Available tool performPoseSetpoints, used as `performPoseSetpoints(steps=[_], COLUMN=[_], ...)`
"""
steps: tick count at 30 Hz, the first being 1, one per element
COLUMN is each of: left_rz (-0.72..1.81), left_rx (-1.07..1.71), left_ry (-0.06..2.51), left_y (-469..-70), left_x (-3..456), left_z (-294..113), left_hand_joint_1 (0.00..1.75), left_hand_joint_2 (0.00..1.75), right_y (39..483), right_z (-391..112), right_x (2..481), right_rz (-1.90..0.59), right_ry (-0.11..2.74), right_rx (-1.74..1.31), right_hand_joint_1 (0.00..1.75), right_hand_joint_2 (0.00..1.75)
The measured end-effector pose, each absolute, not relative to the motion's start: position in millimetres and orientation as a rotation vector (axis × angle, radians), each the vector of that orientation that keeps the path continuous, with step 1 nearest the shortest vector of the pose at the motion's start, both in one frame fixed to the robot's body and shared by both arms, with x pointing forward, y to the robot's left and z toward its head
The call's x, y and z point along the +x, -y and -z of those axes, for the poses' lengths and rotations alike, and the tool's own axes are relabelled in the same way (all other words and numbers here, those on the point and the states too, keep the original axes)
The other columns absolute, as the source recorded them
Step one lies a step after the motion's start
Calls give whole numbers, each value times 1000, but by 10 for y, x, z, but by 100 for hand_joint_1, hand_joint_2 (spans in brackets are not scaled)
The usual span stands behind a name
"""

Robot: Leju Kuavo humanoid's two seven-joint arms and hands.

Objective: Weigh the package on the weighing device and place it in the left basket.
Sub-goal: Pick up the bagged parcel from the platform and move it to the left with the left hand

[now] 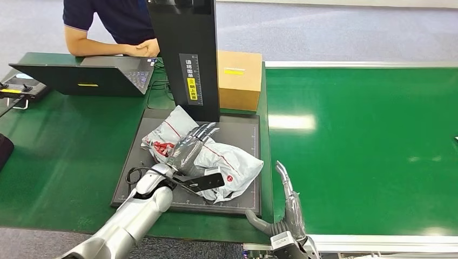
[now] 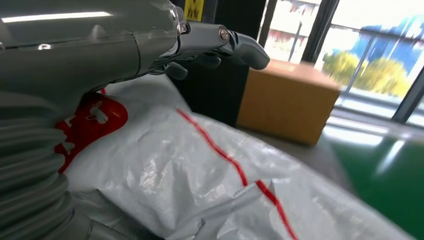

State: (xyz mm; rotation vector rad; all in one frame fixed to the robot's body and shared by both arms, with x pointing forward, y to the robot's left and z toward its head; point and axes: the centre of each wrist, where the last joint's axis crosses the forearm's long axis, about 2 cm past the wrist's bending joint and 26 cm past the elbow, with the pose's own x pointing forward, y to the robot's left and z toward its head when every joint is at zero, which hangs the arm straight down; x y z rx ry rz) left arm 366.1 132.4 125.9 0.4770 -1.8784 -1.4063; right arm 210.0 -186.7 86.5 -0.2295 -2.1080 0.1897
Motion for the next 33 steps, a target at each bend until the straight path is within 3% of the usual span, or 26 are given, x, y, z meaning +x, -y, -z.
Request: performPoseSetpoints(steps=[2,3,6,7,14,22,28,33], left_rz=[1471,1497,1553,1564,1570,1508,1366,1256], left_rx=[486,490,497,495,444,531,649,817], left_ry=[1772,1723,1590,1556,1505,1643,1924,2327], left_y=[-1345,-1355,-1384,-1394,-1445,-1446,-1401,-1217], left_x=[3752,3788,3873,3890,3898,3839,3664,3393], left_z=[-1242,-1238,-1230,-1225,-1145,-1087,-1020,-1279], left_hand_joint_1=[0,14,145,175,175,175,175,175], left_hand_joint_2=[175,175,175,175,175,175,175,175], right_y=[1867,1867,1868,1868,1868,1869,1860,1848], right_z=[-863,-862,-862,-862,-860,-855,-858,-851], right_x=[2100,2100,2099,2099,2098,2096,2096,2078], right_rz=[-190,-189,-188,-188,-180,-173,-175,-180], right_ry=[2107,2107,2107,2107,2105,2103,2102,2096], right_rx=[-231,-232,-235,-236,-237,-245,-243,-245], right_hand_joint_1=[0,0,0,0,0,0,0,0], right_hand_joint_2=[175,175,175,175,175,175,175,175])
